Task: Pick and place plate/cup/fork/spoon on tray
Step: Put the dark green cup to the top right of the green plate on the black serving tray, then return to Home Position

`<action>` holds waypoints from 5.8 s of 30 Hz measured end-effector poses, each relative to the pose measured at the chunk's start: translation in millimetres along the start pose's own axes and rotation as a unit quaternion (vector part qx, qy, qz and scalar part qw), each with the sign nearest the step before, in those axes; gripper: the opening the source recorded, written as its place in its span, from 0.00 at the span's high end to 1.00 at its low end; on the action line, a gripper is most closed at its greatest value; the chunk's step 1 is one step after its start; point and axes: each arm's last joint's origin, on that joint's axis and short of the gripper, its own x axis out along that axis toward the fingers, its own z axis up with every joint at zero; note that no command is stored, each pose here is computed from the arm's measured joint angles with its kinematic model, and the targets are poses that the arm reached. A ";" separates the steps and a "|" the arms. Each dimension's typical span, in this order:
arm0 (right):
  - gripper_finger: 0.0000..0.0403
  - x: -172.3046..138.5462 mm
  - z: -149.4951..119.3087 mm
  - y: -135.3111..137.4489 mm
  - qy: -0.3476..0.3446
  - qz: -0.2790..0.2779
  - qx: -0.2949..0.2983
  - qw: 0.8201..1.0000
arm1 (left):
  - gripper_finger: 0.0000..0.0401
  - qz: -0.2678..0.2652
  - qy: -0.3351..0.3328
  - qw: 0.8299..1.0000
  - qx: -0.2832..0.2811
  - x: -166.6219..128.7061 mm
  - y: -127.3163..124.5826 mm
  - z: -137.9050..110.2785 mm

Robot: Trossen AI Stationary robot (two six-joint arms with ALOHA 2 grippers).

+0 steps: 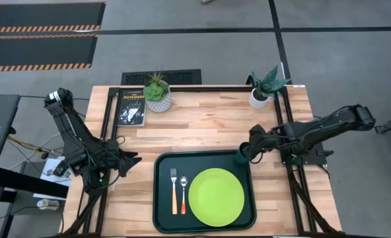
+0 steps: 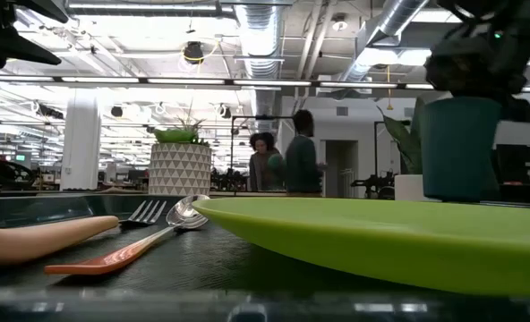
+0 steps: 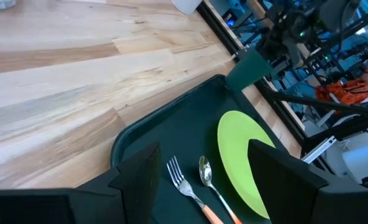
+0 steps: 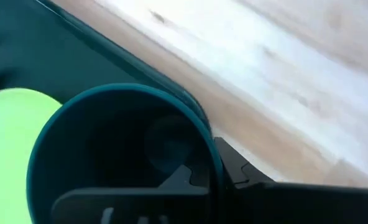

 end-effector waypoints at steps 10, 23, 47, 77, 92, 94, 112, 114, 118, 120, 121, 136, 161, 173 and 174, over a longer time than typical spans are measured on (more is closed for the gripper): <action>0.99 -19.0 4.1 30.2 -0.026 0.034 -0.016 0.999 | 0.43 -0.006 -0.023 1.000 0.008 0.0 0.5 1.7; 0.99 28.9 -0.1 50.5 0.030 -0.062 -0.075 0.995 | 0.43 -0.012 -0.033 0.999 0.006 -0.1 0.1 2.3; 0.87 29.2 0.8 52.3 0.025 -0.055 -0.080 0.995 | 0.43 -0.010 -0.033 0.999 0.011 0.0 0.6 2.5; 0.59 19.2 6.4 57.0 0.041 -0.054 -0.086 0.994 | 0.43 -0.012 -0.032 0.999 0.003 -0.1 -0.2 2.1; 0.53 -105.5 51.5 81.6 -0.051 -0.003 -0.197 0.979 | 0.43 0.026 0.059 0.998 0.015 -0.2 2.0 -3.2; 0.54 -132.0 55.4 73.7 -0.056 0.004 -0.209 0.976 | 0.43 0.040 0.093 0.995 0.003 -0.6 2.3 -5.3; 0.54 -174.5 13.3 -42.4 -0.372 0.302 -0.092 0.873 | 0.43 -0.135 -0.027 0.972 0.190 -39.1 -11.9 71.5; 0.55 -163.2 7.2 -52.8 -0.390 0.340 -0.080 0.852 | 0.43 -0.200 -0.004 0.961 0.192 -48.2 -15.1 88.2; 0.55 -151.4 -1.1 -72.7 -0.424 0.402 -0.059 0.809 | 0.43 -0.416 -0.036 0.878 0.233 -69.0 -30.0 116.4; 0.55 -137.7 -6.7 -78.7 -0.429 0.399 -0.062 0.808 | 0.43 -0.534 -0.095 0.788 0.291 -78.2 -31.4 122.7; 0.55 -130.5 -9.4 -80.2 -0.430 0.401 -0.061 0.807 | 0.43 -0.579 -0.126 0.739 0.322 -81.1 -28.9 123.4; 0.55 -11.7 -42.8 -77.3 -0.433 0.394 -0.026 0.810 | 0.43 -0.504 -0.120 0.792 0.322 -14.1 53.7 18.5; 0.54 10.1 -45.3 -78.5 -0.454 0.226 -0.204 0.837 | 0.43 -0.423 -0.043 0.835 0.350 7.7 75.4 -15.0; 0.55 13.0 -45.8 -77.7 -0.455 0.199 -0.243 0.833 | 0.43 -0.423 -0.037 0.840 0.338 7.8 75.6 -15.3; 0.55 13.0 -45.8 -77.7 -0.455 0.199 -0.243 0.833 | 0.43 -0.423 -0.037 0.840 0.339 7.9 75.7 -15.4</action>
